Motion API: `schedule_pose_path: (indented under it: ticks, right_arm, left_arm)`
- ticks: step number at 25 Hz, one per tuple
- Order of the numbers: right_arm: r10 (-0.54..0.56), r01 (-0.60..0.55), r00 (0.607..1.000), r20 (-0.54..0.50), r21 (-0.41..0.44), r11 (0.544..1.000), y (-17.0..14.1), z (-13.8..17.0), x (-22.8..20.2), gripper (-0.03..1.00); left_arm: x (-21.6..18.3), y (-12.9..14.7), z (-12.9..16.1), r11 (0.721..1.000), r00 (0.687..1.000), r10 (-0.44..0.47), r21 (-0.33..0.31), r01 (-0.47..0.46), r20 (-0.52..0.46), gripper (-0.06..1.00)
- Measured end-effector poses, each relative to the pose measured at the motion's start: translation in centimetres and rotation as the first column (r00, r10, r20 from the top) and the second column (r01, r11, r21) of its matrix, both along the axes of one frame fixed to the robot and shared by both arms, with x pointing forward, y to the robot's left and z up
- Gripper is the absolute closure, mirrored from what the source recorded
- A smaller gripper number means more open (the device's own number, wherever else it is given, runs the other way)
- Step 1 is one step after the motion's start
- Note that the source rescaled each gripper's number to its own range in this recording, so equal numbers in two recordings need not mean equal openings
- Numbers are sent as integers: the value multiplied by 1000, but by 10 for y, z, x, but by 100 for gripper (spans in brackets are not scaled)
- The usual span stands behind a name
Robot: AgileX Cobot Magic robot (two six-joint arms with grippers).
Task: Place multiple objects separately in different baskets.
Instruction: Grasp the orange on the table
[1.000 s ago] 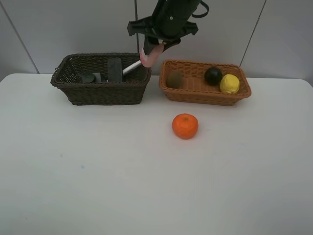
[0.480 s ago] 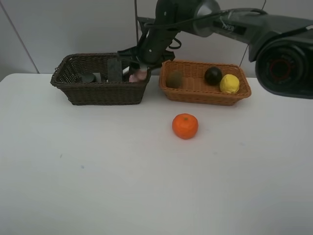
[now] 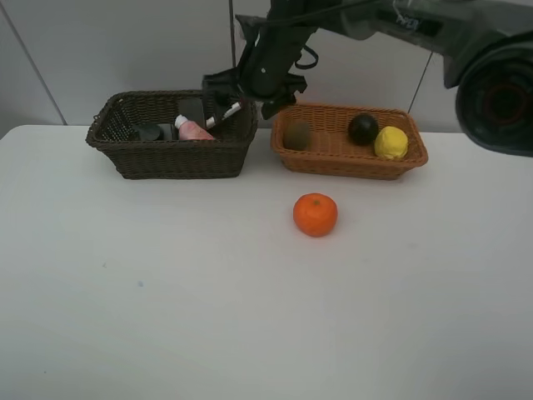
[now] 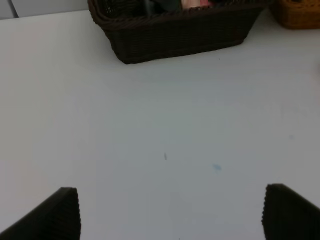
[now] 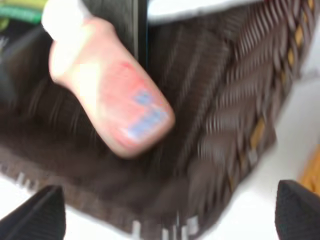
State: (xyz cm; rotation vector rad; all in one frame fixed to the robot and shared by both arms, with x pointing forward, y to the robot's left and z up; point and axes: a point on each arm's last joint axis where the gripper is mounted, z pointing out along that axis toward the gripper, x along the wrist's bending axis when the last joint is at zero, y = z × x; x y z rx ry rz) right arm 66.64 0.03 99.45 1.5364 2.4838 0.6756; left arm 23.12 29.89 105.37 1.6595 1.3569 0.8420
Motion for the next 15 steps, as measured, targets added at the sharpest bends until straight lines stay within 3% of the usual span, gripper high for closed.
schedule_pose_path:
  ticks: [6,12,15]
  right_arm:
    - [27,-30,998,-48,-61,998,-17,45,-23,-3]
    - [29,-42,995,-98,-133,990,-32,41,-41,-3]
    - [32,-66,983,-179,-191,979,-46,25,-60,-3]
  left_arm:
    - [0,0,0,1000,1000,0,0,0,0,0]
    - [0,0,0,1000,1000,0,0,0,0,0]
    - [0,0,0,1000,1000,0,0,0,0,0]
